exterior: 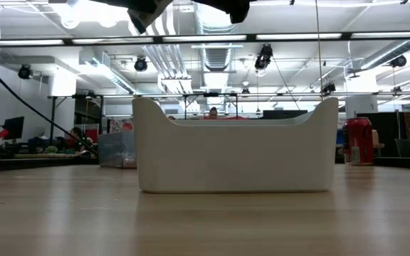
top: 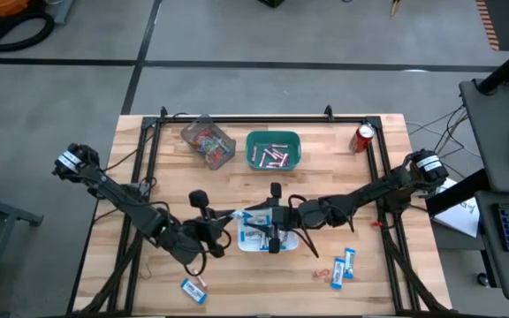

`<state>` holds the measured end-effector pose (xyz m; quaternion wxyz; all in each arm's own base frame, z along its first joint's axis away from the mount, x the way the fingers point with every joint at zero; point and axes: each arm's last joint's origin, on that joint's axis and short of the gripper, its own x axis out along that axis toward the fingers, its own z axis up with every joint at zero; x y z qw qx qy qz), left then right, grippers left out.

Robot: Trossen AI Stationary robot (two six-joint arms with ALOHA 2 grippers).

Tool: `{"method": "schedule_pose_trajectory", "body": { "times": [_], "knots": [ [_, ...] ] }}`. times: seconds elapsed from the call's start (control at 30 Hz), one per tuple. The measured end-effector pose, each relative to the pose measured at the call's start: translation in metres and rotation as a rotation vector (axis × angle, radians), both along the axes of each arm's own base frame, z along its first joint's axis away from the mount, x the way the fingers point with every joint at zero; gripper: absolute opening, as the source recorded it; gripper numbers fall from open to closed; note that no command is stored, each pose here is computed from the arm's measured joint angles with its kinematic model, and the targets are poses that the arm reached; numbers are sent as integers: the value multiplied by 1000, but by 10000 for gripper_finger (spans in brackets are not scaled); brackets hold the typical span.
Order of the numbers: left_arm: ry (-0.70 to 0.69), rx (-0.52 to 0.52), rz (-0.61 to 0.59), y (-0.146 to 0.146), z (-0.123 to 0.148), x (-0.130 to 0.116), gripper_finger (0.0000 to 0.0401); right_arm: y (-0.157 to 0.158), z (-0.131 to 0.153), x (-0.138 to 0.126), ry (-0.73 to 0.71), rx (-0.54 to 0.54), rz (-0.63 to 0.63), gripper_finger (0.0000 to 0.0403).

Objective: Sort candy
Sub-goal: Put the white chocolate bar into the white bin

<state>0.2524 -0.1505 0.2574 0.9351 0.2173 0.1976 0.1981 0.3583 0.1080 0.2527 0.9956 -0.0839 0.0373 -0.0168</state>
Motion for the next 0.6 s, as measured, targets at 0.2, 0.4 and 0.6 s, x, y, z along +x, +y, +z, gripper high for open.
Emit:
{"method": "schedule_pose_trajectory", "body": {
  "times": [0.2,0.4,0.6],
  "knots": [
    [-28,-9,-7,-3,0,4,13,-1,-1,0,11,-2,-2,166],
    [-17,-1,-5,-4,-5,8,13,-1,-1,1,13,-11,-1,73],
    [-21,-10,-2,-5,-7,9,22,-1,-1,1,16,-31,1,24]
  ]
}}
